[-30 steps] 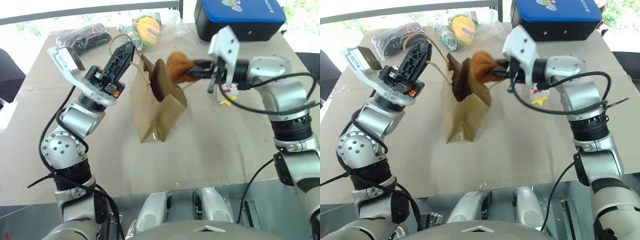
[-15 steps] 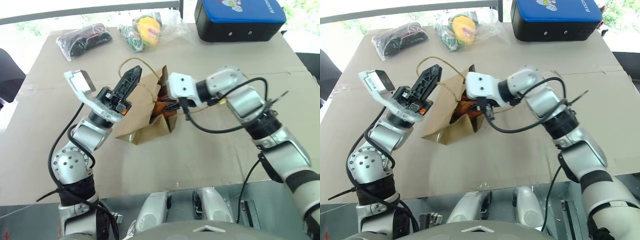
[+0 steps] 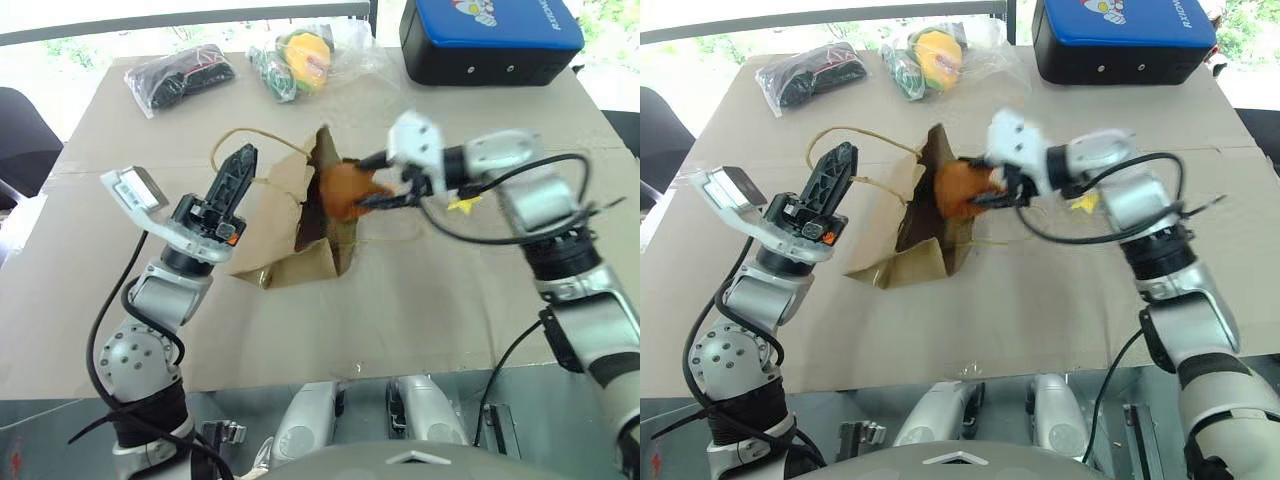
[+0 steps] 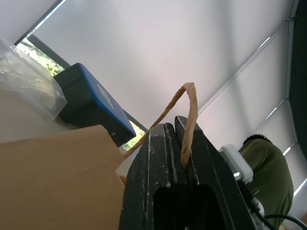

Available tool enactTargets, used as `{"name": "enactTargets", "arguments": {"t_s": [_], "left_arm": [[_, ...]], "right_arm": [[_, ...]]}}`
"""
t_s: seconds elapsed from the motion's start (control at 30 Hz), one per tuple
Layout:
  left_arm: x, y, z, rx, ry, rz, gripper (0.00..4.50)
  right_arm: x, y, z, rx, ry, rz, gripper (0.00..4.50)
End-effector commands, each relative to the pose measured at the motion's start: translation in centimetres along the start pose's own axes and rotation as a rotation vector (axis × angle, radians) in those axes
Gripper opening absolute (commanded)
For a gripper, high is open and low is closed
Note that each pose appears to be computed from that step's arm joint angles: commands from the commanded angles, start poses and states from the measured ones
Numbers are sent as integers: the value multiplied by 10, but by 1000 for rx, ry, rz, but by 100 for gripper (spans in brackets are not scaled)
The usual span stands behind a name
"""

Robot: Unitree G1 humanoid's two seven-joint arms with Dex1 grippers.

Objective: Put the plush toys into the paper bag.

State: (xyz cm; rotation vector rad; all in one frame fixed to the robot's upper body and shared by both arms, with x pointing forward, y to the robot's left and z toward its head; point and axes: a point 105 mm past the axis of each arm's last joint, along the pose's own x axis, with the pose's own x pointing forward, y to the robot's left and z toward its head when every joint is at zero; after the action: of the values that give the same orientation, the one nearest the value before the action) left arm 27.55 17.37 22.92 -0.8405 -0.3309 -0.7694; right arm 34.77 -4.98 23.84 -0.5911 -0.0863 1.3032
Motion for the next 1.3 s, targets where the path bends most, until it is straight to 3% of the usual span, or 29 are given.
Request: {"name": "enactTargets", "arguments": {"t_s": [0.03,0.17,0.33,0.47,0.6,0.73,0.87,1.0,1.1,1.3], "left_arm": [[2,-12,9,47,-33,-37,0],[6,-12,8,38,-34,-49,0],[11,-13,5,32,-20,-69,0],[13,-18,18,14,-79,-86,0],[2,-9,42,-39,-202,-43,0],[-6,-6,39,-15,-183,-9,0],[-5,-10,33,-7,-163,-12,0],[-2,-11,28,18,-124,-19,0],[-1,-12,26,19,-111,-25,0],[2,-13,23,16,-96,-38,0]], "right_arm": [[-34,-18,9,100,-74,-159,250],[-35,-3,7,134,-81,-123,250],[0,17,6,94,-65,-39,250],[-17,-6,0,154,-56,-135,250],[-31,-5,-10,150,-8,-143,250],[-32,3,-12,209,-17,-113,250],[-23,38,-22,264,25,28,250],[-4,94,-43,276,114,221,250],[7,109,-63,234,199,237,250],[13,109,-76,218,221,206,54]]}}
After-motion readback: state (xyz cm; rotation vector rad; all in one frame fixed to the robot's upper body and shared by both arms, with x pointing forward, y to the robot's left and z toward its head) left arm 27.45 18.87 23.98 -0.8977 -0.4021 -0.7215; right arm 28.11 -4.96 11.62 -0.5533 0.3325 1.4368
